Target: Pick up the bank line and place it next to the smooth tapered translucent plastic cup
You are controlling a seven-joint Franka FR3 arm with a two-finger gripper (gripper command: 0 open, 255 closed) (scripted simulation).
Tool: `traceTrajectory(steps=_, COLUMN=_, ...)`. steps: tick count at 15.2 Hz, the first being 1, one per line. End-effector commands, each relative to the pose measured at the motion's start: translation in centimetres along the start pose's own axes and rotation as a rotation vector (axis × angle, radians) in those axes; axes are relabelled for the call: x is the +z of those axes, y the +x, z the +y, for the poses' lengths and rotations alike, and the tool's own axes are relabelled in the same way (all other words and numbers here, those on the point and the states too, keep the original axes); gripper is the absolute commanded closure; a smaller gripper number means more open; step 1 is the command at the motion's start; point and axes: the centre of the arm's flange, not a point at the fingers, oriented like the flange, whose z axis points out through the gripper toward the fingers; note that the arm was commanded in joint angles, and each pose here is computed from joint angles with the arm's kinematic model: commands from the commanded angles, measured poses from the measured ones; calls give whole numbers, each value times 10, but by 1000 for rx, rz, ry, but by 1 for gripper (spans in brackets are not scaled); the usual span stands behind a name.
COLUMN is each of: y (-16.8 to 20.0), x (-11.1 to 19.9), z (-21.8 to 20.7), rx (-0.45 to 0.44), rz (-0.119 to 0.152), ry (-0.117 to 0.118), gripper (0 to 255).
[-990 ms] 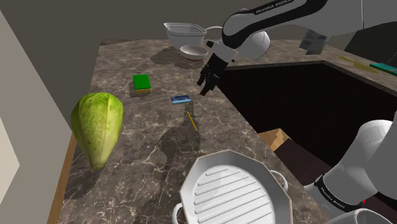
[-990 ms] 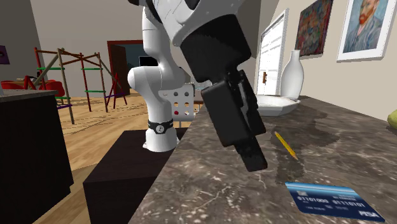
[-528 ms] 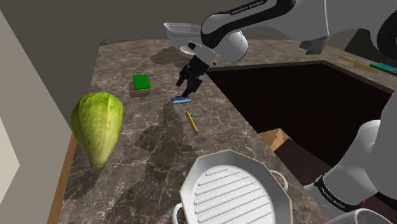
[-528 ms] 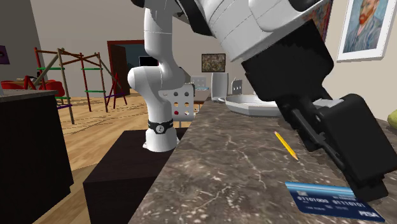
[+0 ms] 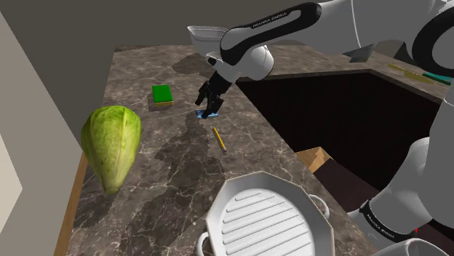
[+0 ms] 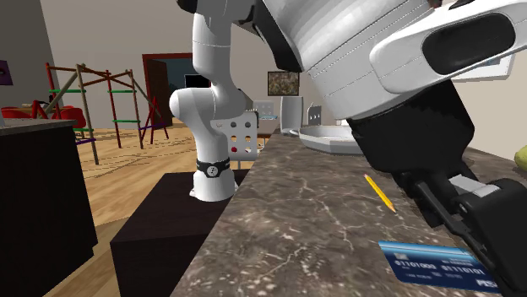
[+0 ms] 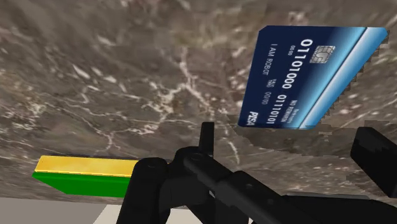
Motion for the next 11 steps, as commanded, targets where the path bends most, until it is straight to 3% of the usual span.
traceTrajectory(steps=1, y=0, x=2, z=-1, rx=0, rz=0, ry=0, gripper=0)
traceTrajectory(steps=6, y=0, x=2, z=-1, rx=0, rz=0, ry=0, gripper=0)
traceTrajectory(steps=7, y=0, x=2, z=-1, rx=0, rz=0, ry=0, gripper=255)
traceTrajectory(steps=11, y=0, x=2, z=-1, rx=0, rz=0, ry=0, gripper=255)
